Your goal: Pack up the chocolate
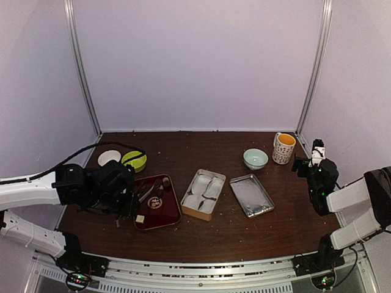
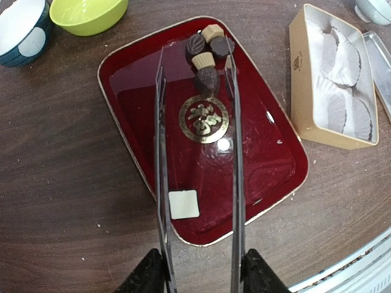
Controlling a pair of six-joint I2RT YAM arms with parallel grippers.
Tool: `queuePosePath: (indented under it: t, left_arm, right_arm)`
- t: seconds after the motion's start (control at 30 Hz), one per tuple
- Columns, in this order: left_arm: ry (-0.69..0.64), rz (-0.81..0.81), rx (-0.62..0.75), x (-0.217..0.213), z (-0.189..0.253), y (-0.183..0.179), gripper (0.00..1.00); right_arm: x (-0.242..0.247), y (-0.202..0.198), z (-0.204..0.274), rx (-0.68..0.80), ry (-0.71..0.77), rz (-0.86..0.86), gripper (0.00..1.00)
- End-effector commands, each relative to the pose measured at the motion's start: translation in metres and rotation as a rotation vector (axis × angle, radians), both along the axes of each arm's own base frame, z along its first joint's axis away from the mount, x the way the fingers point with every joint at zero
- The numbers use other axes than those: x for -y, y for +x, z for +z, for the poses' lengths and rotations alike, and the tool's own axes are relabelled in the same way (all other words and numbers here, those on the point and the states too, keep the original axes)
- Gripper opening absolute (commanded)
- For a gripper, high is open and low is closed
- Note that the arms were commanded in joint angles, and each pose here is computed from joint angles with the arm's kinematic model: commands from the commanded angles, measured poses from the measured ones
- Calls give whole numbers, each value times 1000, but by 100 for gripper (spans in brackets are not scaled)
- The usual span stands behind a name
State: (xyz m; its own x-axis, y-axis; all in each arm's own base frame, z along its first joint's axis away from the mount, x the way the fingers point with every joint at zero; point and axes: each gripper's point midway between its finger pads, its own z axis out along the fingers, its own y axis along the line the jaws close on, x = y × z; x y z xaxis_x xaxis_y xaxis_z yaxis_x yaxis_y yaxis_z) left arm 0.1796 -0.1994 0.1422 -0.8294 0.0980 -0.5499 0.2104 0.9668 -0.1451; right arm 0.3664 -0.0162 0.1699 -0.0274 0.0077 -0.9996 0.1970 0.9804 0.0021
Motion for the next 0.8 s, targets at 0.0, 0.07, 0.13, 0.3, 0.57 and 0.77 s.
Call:
queuePosePath:
  t: [0.0,0.07,0.13,0.3,0.57,0.77]
  left_arm:
    - [34,11,-15,-3,-7,1,43]
    - [46,4,-17,-1,-8,3,43]
    - [58,-2,-15,2,-7,5,43]
    - [105,-5,-21,8,-13,11,43]
    - [159,-25,-47,22,-21,19,43]
    - [217,7,-69,15,-24,19,39]
  right_arm:
    - [4,2,5,14,11,-18,100]
    - [4,2,5,15,12,-17,100]
    - [4,2,5,14,12,-17,100]
    - [4,2,5,14,11,-17,100]
    - [4,2,5,15,11,-18,100]
    - [4,2,5,14,11,-17,100]
